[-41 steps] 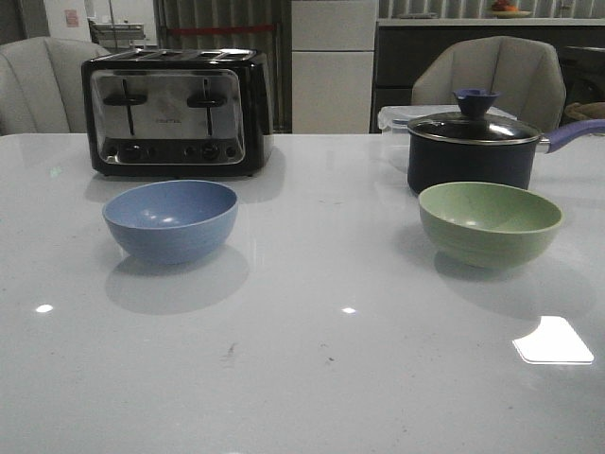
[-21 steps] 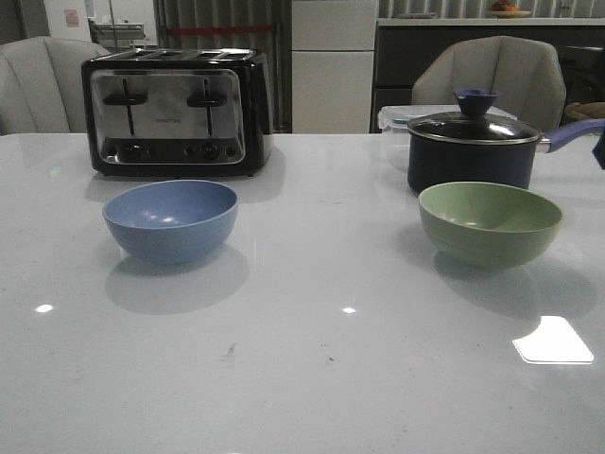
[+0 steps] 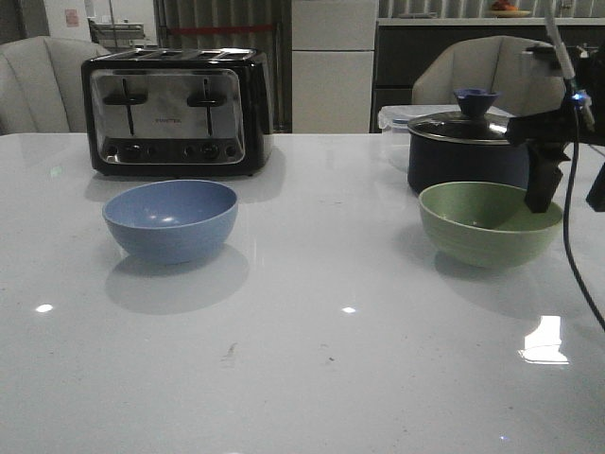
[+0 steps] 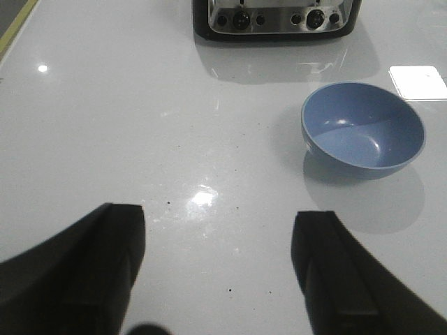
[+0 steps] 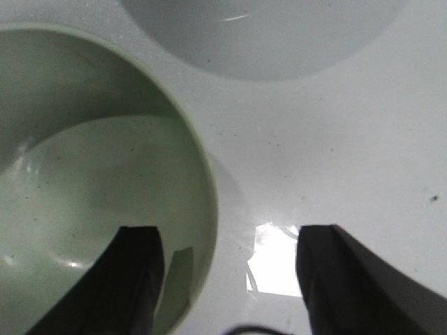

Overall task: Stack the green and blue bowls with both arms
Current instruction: 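Lower the right gripper onto the rim of the pale green bowl and grasp, then slide the green bowl with the right gripper toward the blue bowl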

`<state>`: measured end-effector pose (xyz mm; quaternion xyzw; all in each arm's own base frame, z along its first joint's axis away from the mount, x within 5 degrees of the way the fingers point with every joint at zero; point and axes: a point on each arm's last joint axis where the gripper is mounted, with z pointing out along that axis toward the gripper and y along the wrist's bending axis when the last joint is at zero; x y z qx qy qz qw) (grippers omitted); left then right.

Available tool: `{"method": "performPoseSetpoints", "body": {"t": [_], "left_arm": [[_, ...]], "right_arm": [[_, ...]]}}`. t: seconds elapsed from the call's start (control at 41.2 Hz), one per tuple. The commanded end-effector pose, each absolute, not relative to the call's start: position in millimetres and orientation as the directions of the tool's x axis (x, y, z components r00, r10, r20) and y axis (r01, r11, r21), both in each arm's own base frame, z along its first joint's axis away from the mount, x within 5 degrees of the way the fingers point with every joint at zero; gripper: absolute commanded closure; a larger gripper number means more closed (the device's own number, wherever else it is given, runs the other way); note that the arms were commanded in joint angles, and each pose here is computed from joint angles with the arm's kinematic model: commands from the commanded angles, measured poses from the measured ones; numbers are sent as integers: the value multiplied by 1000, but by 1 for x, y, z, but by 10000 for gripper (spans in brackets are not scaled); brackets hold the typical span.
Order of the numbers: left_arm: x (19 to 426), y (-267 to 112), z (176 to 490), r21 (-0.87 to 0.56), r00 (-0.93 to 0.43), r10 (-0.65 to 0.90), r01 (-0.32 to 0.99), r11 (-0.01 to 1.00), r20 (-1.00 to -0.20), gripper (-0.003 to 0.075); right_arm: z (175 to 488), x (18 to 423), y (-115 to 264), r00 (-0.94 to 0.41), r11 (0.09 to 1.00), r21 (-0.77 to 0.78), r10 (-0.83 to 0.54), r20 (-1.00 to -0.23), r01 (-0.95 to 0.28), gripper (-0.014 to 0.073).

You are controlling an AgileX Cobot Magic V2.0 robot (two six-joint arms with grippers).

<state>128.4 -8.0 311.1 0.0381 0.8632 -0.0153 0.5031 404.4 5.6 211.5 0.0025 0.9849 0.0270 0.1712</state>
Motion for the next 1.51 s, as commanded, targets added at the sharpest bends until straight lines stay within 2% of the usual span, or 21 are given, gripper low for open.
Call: {"method": "performPoseSetpoints", "body": {"t": [0.0, 0.291, 0.559, 0.777, 0.947, 1.215, 1.482], "left_arm": [[132, -8, 325, 10, -409, 39, 74, 997, -912, 211], [132, -8, 325, 10, -409, 39, 74, 997, -912, 211], [132, -8, 325, 10, -409, 39, 74, 997, -912, 211], [132, -8, 325, 10, -411, 40, 74, 997, -911, 211], [132, -8, 325, 10, -411, 40, 74, 997, -911, 211], [132, -8, 325, 10, -411, 40, 74, 997, -911, 211], [132, -8, 325, 10, -411, 40, 74, 997, -911, 211]], "right_arm": [[234, 415, 7, -919, 998, 61, -1, -394, -27, 152], [232, 426, 10, -927, 995, 89, 1, -376, -35, 396], [238, 421, 12, -933, 994, 96, -15, -360, -53, 524], [277, 407, 38, -891, 977, 149, -73, -448, -155, 528], [294, 390, 83, -859, 945, 148, -191, -474, -292, 528], [266, 362, 158, -811, 873, 137, -362, -459, -467, 528], [243, 346, 184, -782, 847, 129, -404, -475, -516, 526]]}}
